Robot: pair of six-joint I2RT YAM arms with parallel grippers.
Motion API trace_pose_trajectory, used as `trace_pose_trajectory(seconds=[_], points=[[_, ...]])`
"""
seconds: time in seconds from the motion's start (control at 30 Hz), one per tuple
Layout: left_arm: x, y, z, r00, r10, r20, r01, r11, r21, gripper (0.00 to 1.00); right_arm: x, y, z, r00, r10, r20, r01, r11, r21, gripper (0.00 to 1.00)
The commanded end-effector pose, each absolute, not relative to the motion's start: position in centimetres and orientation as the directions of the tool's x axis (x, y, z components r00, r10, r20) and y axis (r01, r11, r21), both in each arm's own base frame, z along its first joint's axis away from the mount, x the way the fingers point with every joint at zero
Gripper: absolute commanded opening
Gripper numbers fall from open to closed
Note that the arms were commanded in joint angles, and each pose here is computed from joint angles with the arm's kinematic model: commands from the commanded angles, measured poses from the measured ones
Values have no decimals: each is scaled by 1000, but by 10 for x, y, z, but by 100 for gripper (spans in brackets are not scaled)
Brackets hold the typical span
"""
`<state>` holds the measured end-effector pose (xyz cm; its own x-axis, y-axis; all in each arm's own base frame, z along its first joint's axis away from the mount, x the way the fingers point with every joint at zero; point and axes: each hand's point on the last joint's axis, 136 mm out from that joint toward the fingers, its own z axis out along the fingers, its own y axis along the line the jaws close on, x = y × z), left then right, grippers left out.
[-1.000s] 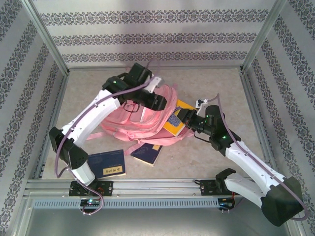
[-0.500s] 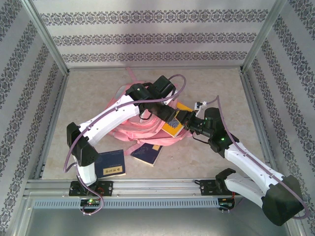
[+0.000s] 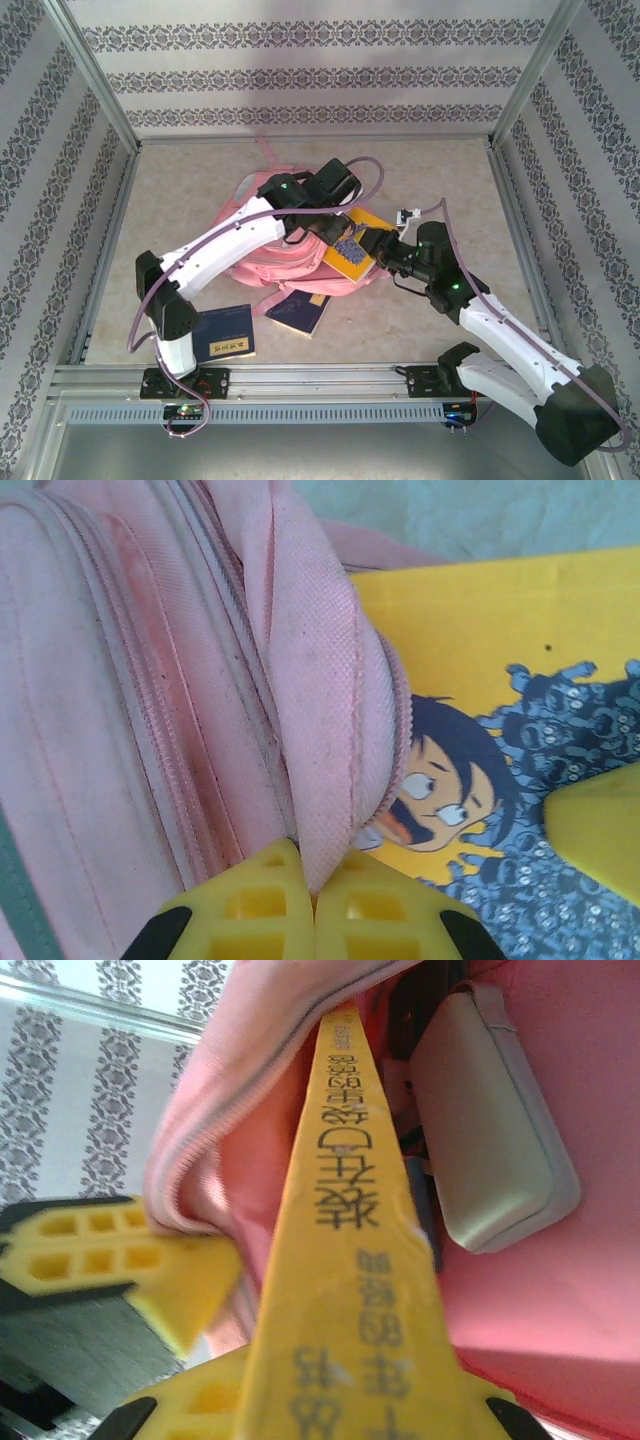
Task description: Pack books, pencil case, and school supplies into a backpack
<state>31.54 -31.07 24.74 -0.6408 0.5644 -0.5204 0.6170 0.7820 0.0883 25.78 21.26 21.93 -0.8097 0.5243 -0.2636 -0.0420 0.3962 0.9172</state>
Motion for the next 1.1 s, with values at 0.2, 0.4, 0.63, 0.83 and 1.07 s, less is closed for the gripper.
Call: trace_pose_trajectory(seconds=[0.2, 0.4, 0.63, 0.83, 1.07], points=[[313, -250, 342, -540, 478, -693, 547, 825, 143, 0, 259, 215, 193, -808, 450, -380, -96, 536, 839, 0], [308, -231, 358, -512, 463, -724, 515, 840, 173, 0, 260, 216, 187, -808, 441, -391, -69, 589, 805, 0], [305, -224, 357, -513, 448, -732, 510, 845, 159, 0, 258, 229, 237, -803, 504, -318, -99, 414, 905, 0], [305, -225, 362, -508, 415, -755, 516, 848, 118, 0, 266, 245, 278, -792, 562, -238, -86, 283, 955, 0], [307, -222, 370, -510, 363, -780, 511, 857, 64, 0, 297, 267, 273, -764, 637, -101, 28, 190, 981, 0]])
